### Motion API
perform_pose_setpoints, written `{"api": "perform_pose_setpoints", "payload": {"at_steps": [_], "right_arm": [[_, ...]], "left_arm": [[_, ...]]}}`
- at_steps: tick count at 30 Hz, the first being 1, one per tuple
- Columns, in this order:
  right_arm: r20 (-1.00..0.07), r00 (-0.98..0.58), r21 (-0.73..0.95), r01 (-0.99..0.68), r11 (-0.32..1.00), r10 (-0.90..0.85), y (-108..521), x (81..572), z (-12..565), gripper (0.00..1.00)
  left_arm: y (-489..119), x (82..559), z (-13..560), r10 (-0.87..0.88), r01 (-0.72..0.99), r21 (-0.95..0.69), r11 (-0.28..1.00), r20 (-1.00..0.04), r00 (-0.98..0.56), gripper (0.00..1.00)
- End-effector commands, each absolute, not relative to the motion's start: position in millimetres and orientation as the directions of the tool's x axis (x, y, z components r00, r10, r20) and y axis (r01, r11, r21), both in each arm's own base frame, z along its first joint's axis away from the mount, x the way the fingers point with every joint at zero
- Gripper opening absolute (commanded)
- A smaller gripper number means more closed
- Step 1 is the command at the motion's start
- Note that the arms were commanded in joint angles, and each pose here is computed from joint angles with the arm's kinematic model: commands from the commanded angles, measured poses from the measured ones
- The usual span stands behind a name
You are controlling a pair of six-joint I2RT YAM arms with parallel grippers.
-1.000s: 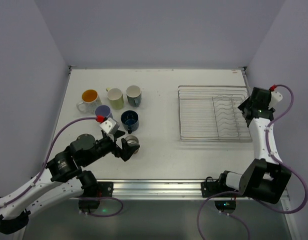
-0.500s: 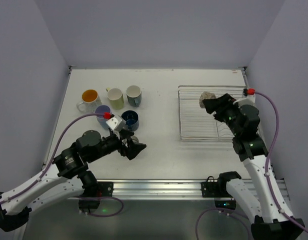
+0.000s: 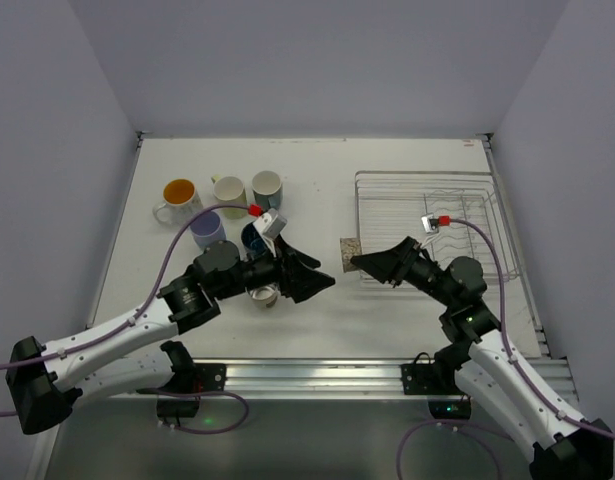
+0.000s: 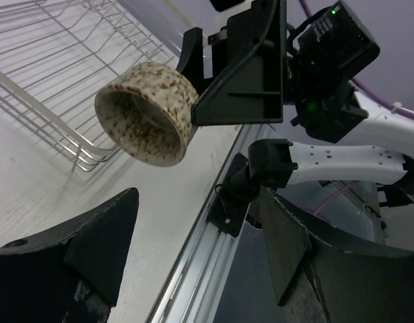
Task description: Unload the cups from the dish rack
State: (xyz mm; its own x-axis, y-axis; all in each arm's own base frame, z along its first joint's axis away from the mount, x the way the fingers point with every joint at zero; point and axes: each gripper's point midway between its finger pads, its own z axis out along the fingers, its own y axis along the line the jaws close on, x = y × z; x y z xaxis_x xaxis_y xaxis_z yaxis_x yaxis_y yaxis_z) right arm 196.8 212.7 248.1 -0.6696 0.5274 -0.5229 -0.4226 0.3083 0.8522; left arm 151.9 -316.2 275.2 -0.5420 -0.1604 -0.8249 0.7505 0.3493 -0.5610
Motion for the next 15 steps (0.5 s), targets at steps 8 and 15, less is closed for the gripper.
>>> {"api": "perform_pose_setpoints", "payload": {"at_steps": [8, 15], "right_arm": [[-0.515, -0.694, 0.819, -0.572, 0.05, 0.502, 227.7, 159.7, 282.7, 0.33], [-0.501, -0.726, 0.829, -0.559, 0.02, 0.471, 239.9, 149.7, 276.3, 0.33]], "left_arm": [[-335.5, 148.1, 309.4, -0.274, 0.745, -0.638, 0.197, -0.765, -0.583, 0.7], [-344.6, 152.3, 296.2, -0.258, 0.738, -0.643, 0.203, -0.763, -0.593, 0.64]]}}
